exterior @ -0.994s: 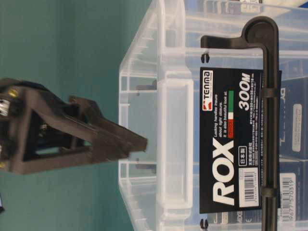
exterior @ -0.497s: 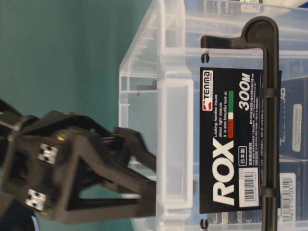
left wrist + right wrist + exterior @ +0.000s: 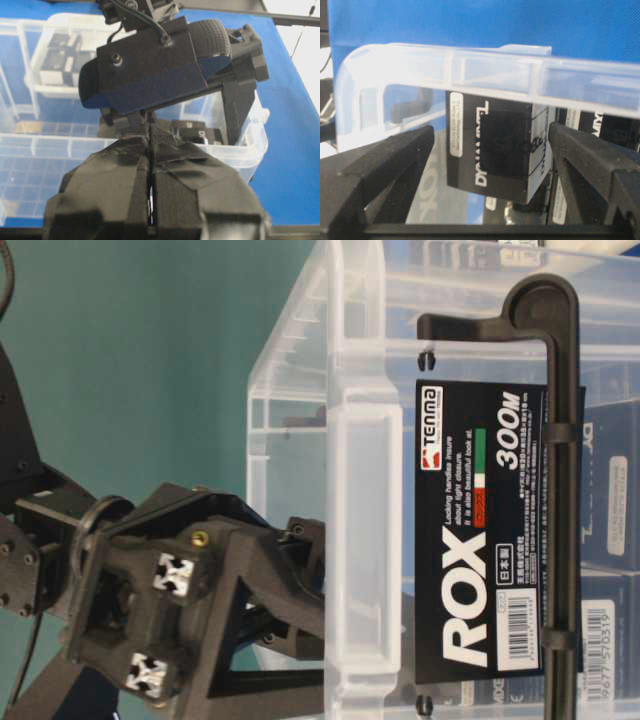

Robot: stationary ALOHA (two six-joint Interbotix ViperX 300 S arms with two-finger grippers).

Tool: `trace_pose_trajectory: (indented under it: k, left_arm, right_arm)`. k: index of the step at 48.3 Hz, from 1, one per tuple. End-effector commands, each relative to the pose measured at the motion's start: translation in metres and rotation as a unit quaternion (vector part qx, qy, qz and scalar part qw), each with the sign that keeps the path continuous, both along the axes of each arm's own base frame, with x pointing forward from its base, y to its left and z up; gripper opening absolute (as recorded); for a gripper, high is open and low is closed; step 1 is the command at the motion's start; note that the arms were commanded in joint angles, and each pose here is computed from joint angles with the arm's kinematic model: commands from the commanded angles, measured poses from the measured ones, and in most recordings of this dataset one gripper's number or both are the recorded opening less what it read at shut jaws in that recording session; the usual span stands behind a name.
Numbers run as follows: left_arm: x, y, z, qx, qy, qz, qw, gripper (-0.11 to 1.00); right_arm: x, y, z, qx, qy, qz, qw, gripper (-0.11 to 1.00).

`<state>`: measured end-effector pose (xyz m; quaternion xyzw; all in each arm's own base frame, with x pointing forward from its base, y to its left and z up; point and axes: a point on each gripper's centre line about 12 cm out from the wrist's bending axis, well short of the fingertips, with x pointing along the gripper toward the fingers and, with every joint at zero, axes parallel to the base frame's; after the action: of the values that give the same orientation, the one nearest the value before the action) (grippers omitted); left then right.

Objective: Pick the box from inside the plastic case
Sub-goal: 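Lift the black box up out of the plastic case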

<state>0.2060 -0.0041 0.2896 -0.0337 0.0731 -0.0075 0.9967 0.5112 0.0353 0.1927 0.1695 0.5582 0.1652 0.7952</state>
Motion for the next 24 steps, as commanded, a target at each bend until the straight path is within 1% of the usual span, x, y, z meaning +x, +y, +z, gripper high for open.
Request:
trace_pose_trajectory:
  k: [1, 11, 18, 24]
  left_arm:
    - [0.002, 0.0, 0.009, 0.001, -0.012, 0.0, 0.9999, -0.05]
    - [0.002, 0.0, 0.009, 0.0, -0.012, 0.0, 0.9999, -0.05]
    - [0.001, 0.0, 0.01, 0.0, -0.014, 0.0, 0.9999, -0.05]
    - [0.001, 0.0, 0.01, 0.0, -0.014, 0.0, 0.9999, -0.05]
  right_arm:
    - [0.001, 0.015, -0.011, 0.001, 0.007, 0.018, 0.9998, 1.0]
    - [0.001, 0.013, -0.024, -0.008, 0.016, 0.026, 0.9995, 1.0]
    - [0.0, 0.005, -0.027, -0.036, 0.019, 0.028, 0.9988, 1.0]
    - [0.0, -0.008, -0.025, -0.055, 0.017, 0.024, 0.9981, 1.0]
